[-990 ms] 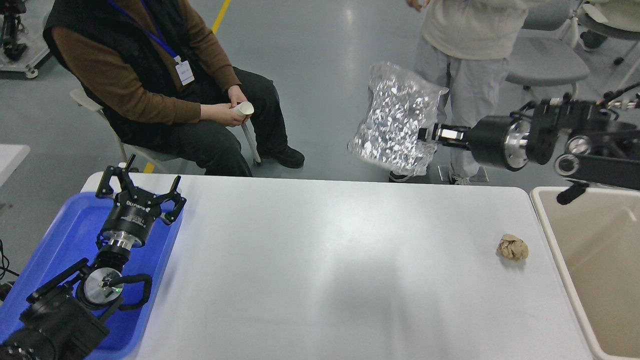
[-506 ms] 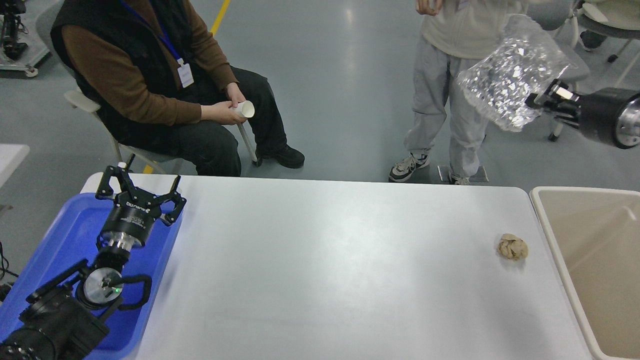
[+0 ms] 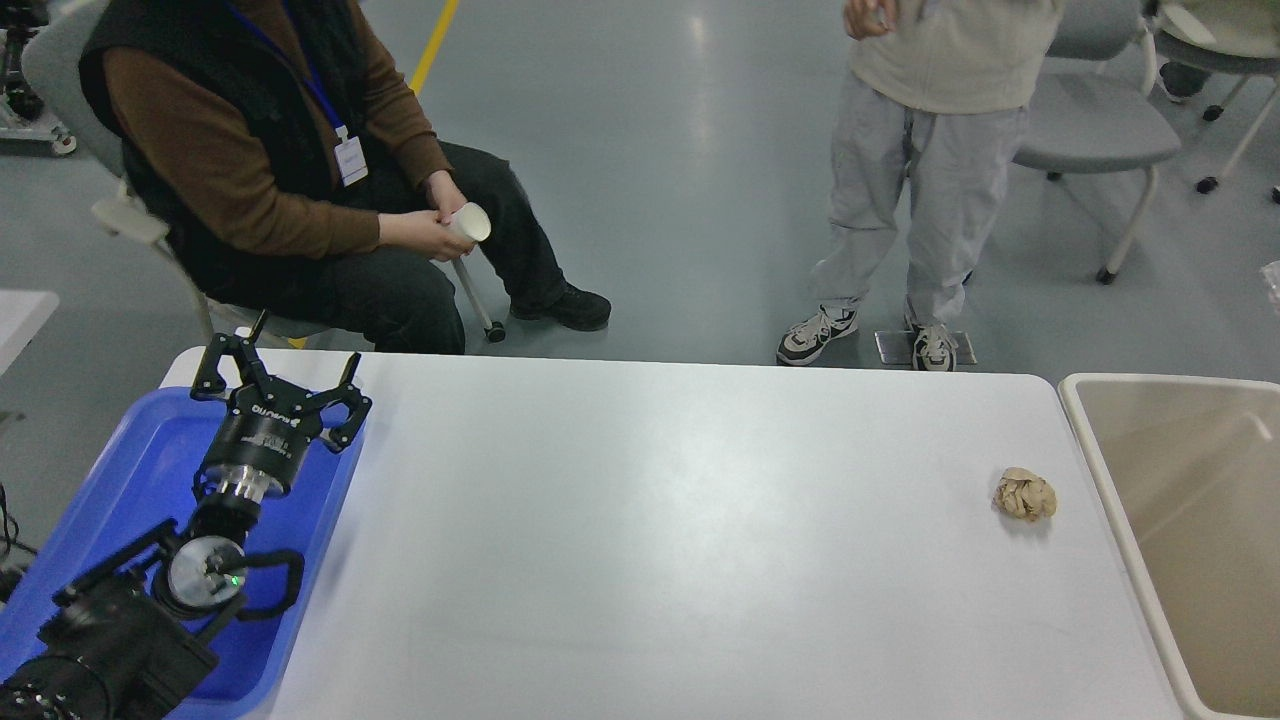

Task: Tidy desktop

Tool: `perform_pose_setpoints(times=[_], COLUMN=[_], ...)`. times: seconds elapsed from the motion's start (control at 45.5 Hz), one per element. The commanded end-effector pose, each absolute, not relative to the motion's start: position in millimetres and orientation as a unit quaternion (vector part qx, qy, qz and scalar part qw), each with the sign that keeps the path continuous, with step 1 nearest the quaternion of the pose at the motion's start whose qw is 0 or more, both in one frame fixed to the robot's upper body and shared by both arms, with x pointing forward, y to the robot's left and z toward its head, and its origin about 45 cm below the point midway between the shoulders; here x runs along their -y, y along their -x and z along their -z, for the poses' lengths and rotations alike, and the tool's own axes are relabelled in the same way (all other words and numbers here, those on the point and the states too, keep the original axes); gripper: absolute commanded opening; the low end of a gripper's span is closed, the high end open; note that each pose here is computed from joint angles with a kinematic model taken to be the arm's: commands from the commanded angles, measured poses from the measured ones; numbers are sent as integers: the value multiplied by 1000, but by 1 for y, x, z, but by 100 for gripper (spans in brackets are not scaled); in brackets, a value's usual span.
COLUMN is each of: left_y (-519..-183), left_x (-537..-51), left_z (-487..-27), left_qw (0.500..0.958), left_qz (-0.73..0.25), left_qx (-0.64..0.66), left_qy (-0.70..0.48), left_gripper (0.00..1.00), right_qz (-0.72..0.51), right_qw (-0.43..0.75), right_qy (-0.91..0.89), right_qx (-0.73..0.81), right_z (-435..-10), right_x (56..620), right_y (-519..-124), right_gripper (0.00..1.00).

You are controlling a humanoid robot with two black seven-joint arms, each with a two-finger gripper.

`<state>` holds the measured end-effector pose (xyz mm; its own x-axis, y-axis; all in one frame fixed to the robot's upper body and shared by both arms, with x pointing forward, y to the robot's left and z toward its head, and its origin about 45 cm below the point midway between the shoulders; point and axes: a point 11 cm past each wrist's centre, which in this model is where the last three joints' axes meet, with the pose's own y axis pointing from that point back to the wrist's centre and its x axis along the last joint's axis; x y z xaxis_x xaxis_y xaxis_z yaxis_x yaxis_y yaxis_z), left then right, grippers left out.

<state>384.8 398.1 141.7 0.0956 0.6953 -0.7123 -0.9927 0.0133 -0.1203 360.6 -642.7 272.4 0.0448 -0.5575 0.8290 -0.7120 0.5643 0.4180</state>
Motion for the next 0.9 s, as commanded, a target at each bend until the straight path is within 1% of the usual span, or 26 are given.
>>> perform_pose_setpoints(times=[0.0, 0.132, 0.154, 0.198, 0.308, 0.462, 0.88], left_y=[-385, -385, -385, -385, -385, -385, -385], left_x=[-398, -398, -398, -399, -399, -399, -398], left_z=[-142, -142, -142, -142, -142, -142, -142], left_qw=[671, 671, 671, 671, 671, 671, 671], left_qz=[-629, -629, -629, -629, -629, -629, -629], left_qx=[-238, -238, -238, -237, -237, -237, -238], left_qy=[313, 313, 313, 313, 313, 313, 313], left_gripper=[100, 100, 100, 100, 100, 100, 100], right_qz=[-31, 24, 45, 61, 82, 88, 86], right_qw=[609, 598, 587, 582, 580, 582, 580], right_qy=[-390, -404, -412, -419, -433, -435, -436], right_qx=[690, 692, 695, 694, 685, 681, 683], right_z=[-189, -140, -122, -107, -81, -71, -73], right_x=[644, 620, 610, 601, 583, 577, 577], right_y=[-326, -312, -306, -300, -292, -287, -290], right_gripper=[0, 0, 0, 0, 0, 0, 0])
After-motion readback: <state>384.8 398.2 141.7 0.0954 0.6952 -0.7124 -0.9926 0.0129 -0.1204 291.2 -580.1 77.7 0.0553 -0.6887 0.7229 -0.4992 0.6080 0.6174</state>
